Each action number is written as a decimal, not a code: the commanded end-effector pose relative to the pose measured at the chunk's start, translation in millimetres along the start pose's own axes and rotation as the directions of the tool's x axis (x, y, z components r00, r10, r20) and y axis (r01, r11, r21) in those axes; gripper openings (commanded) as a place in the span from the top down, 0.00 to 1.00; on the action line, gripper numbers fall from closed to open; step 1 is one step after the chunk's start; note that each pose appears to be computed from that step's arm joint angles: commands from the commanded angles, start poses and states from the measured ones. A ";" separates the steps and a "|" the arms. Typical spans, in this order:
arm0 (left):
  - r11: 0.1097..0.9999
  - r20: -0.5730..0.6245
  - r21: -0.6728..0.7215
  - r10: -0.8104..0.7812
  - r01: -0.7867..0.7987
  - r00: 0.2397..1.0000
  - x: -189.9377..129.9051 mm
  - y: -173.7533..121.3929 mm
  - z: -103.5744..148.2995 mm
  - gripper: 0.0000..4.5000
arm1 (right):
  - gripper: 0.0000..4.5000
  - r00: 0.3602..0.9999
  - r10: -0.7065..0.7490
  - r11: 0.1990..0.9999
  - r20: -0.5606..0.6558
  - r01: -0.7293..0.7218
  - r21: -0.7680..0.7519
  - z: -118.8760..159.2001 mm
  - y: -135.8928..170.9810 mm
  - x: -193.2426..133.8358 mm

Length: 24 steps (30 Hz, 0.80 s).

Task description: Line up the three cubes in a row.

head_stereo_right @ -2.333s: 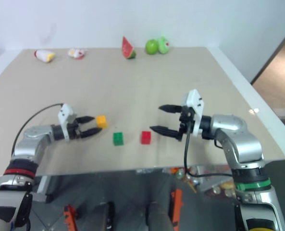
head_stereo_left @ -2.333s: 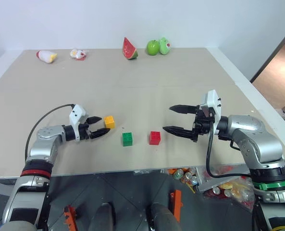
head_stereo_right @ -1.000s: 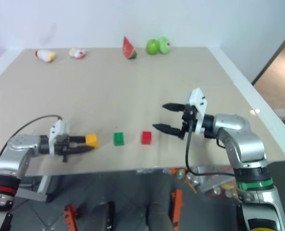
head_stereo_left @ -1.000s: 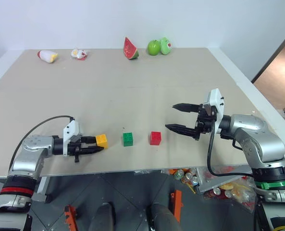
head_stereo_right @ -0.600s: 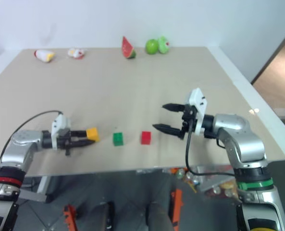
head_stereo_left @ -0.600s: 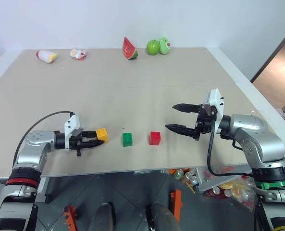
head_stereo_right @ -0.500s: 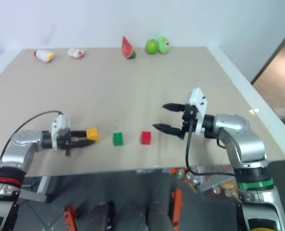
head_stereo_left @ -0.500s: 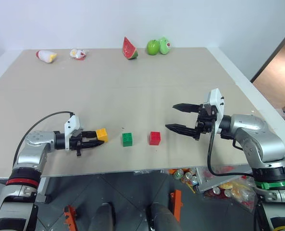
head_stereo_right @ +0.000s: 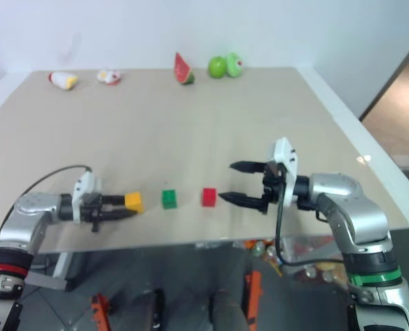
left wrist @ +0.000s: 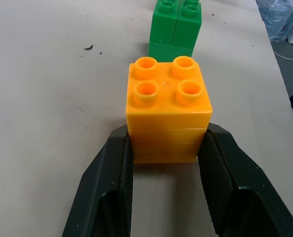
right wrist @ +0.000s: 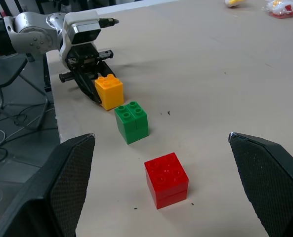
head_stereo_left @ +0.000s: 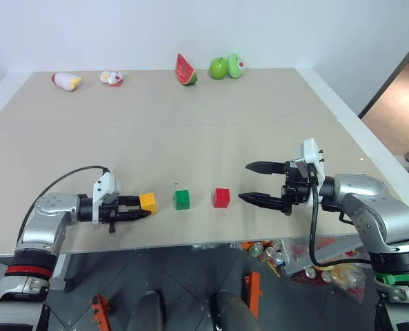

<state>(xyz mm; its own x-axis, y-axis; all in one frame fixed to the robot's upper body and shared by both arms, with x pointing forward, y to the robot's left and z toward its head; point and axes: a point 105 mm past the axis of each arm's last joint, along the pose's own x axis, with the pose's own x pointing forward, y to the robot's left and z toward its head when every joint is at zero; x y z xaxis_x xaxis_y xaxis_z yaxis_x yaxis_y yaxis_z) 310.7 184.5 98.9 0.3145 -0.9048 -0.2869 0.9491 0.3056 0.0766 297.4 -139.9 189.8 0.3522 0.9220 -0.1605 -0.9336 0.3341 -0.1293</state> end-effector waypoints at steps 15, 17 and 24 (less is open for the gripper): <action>0.995 0.008 0.059 0.079 -0.080 0.997 -6.9 19.2 5.0 0.07 | 0.00 1.000 -0.018 0.998 0.023 0.019 -0.059 14.9 -4.6 -3.9; 0.998 -0.002 0.039 0.054 -0.054 0.999 -9.0 12.9 3.3 0.07 | 0.00 1.000 -0.020 0.998 0.022 0.021 -0.060 14.6 -5.6 -4.2; 0.989 -0.099 -0.138 0.031 -0.045 0.995 -57.6 -17.3 -3.0 0.07 | 0.00 1.000 -0.026 0.997 0.008 0.026 -0.066 13.2 -11.0 -7.6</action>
<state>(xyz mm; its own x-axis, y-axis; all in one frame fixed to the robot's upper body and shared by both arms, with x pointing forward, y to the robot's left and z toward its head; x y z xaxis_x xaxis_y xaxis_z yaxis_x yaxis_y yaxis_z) 280.7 225.2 101.3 0.3306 -0.8624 -0.3834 0.9299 0.3670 -0.0237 304.6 -145.1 191.7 0.3724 0.9133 -0.1646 -0.9252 0.3515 -0.1428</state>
